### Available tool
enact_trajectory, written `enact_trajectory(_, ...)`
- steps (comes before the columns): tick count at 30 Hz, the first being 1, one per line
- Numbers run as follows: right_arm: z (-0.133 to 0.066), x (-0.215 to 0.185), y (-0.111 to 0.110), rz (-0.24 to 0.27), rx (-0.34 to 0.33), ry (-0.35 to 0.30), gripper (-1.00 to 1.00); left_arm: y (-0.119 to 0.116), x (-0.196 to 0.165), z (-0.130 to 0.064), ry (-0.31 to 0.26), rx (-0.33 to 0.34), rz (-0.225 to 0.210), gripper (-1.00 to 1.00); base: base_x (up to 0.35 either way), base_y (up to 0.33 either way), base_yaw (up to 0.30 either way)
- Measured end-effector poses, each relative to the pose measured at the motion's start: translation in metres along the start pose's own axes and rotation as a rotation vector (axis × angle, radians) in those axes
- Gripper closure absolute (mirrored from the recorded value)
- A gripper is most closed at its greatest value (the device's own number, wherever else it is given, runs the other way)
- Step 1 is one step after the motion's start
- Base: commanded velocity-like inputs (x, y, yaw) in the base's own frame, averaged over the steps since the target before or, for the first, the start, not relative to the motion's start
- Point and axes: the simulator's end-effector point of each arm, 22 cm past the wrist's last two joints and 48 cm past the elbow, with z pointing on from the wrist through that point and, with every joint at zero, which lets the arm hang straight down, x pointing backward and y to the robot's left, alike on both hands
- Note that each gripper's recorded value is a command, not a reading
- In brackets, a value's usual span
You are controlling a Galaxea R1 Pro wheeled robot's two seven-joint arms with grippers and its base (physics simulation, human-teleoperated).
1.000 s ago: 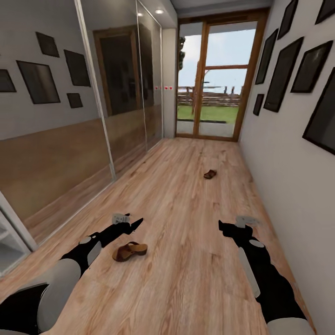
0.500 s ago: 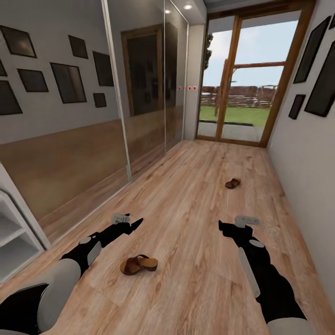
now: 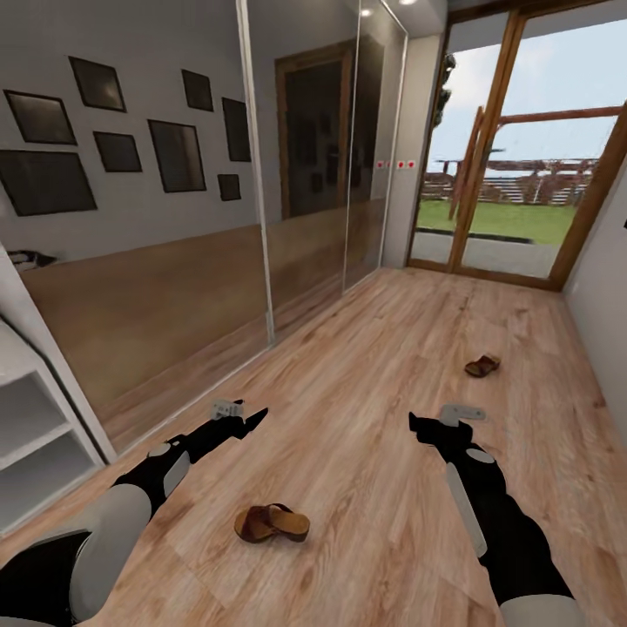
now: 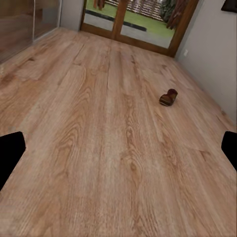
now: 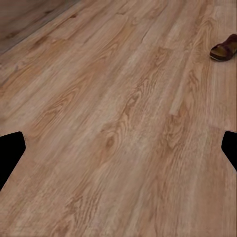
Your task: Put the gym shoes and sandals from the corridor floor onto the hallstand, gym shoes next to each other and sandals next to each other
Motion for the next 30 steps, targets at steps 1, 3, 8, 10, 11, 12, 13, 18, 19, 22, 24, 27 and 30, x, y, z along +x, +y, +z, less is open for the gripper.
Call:
enact_trajectory(1,0.0,0.0,0.0,0.0,0.0,0.0,-1.0,0.0,0.0,0.0,0.0,0.0,0.0,-1.0,0.287,-0.163,0.287)
enact_trajectory(3,0.0,-0.0001,-0.0001,0.0,0.0,0.0,-1.0,0.0,0.0001,0.0,0.0,0.0,0.0,-1.0,0.286,-0.165,0.287)
enact_trajectory(8,0.0,-0.0003,-0.0002,0.0,0.0,-0.001,-1.0,0.0,0.0001,0.0,0.0,0.0,0.0,-1.0,0.284,-0.168,0.287)
enact_trajectory(10,0.0,-0.0002,-0.0001,0.0,0.0,0.0,-1.0,0.0,-0.0002,0.0001,0.0,0.0,0.0,-1.0,0.283,-0.169,0.287)
enact_trajectory(11,0.0,-0.0001,-0.0001,0.0,0.0,0.0,-1.0,0.0,-0.0001,0.0001,0.0,0.0,0.0,-1.0,0.283,-0.17,0.287)
enact_trajectory(12,-0.0001,-0.0004,-0.0003,0.001,0.001,-0.001,-1.0,0.0,0.0001,0.0,0.0,0.0,0.0,-1.0,0.283,-0.17,0.287)
enact_trajectory(13,-0.0001,-0.0005,-0.0003,0.001,0.001,-0.001,-1.0,0.0,-0.0001,0.0,0.0,0.0,0.0,-1.0,0.283,-0.17,0.287)
enact_trajectory(18,-0.0001,-0.0006,-0.0004,0.001,0.001,-0.002,-1.0,0.0,-0.0001,0.0,0.0,0.0,0.0,-1.0,0.282,-0.171,0.287)
enact_trajectory(19,-0.0001,-0.0006,-0.0005,0.001,0.001,-0.001,-1.0,0.0,0.0,0.0,0.0,0.0,0.0,-1.0,0.264,-0.177,0.287)
enact_trajectory(22,-0.0001,-0.0006,-0.0005,0.001,0.001,-0.001,-1.0,0.0001,-0.0003,0.0001,0.0,0.0,0.0,-1.0,0.239,-0.187,0.287)
enact_trajectory(24,-0.0001,-0.0005,-0.0005,0.001,0.001,-0.001,-1.0,0.0001,0.0,0.0001,0.0,0.0,0.0,-1.0,0.211,-0.202,0.287)
enact_trajectory(27,0.0,-0.0005,-0.0004,0.001,0.001,-0.001,-1.0,0.0,0.0001,0.0001,0.0,0.0,0.0,-1.0,0.182,-0.219,0.279)
enact_trajectory(30,0.0,-0.0004,-0.0005,0.001,0.001,-0.001,-1.0,0.0,0.0002,0.0001,0.0,0.0,0.0,-1.0,0.132,-0.232,0.171)
